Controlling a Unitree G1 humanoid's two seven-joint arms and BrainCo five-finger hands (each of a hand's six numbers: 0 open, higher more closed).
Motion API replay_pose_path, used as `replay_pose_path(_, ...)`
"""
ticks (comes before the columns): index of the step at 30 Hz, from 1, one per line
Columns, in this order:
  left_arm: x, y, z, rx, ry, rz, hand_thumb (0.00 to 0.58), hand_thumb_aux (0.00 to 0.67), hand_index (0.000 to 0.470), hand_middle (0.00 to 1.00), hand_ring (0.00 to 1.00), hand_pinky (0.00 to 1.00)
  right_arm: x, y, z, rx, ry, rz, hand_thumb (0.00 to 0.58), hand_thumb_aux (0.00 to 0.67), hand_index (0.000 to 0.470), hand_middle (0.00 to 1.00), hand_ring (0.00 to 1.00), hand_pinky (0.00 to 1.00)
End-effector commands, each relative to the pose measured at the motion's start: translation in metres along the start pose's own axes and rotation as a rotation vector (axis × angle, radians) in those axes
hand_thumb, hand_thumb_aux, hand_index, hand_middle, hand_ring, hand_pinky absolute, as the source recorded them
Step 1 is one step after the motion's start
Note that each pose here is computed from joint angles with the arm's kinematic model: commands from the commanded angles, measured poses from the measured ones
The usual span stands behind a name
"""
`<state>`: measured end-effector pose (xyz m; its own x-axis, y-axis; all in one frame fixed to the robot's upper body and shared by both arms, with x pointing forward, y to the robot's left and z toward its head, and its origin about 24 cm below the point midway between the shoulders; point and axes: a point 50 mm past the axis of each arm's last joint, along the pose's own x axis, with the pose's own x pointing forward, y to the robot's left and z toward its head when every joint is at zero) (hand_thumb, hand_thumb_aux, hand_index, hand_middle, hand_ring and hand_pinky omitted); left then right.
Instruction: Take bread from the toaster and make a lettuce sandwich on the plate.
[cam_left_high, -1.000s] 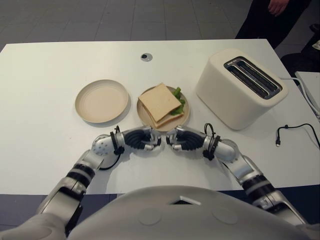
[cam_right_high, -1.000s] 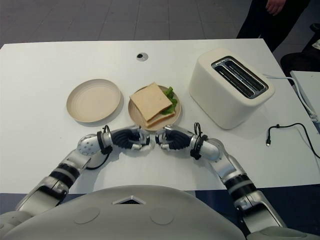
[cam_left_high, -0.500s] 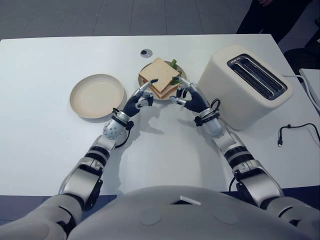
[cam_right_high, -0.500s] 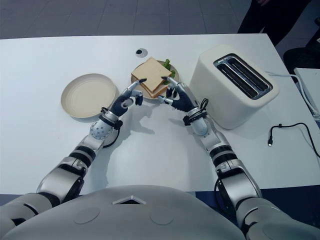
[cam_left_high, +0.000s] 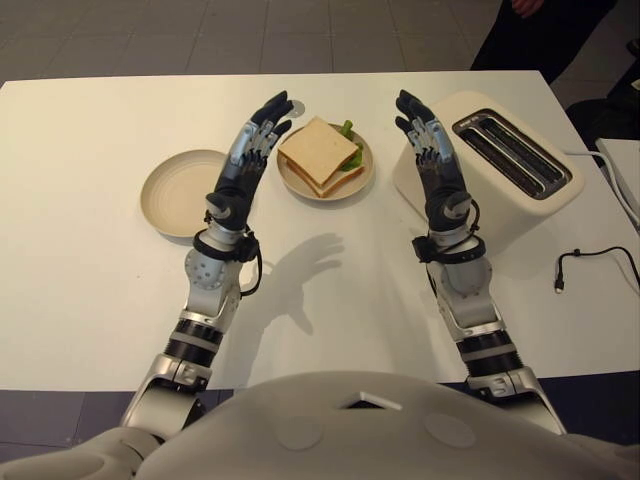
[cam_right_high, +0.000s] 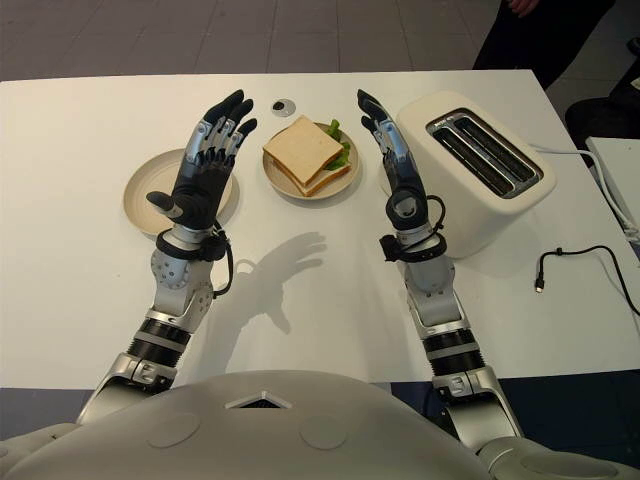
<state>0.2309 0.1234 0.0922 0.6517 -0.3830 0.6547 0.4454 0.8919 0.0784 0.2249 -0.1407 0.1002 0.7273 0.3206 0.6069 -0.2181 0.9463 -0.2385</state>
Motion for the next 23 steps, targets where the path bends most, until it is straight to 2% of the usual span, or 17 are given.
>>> replay_pose_path(1,-0.0039,-0.0002,-0.0023,0.014,0.029,-0.002,0.0,0.0,0.0,0.0,0.0,0.0,-0.0005,-0.0013,0.0002,0.003,0.009,-0.003,0.0,0.0,0.0,0.0,0.0,0.0)
replay_pose_path(23,-0.0031,0.0001,-0.0009,-0.002,0.025,-0.008,0.0,0.0,0.0,0.0,0.0,0.0,0.0052,-0.0028,0.0034,0.004,-0.011,0.012,0.0,0.0,0.0,0.0,0.0,0.0)
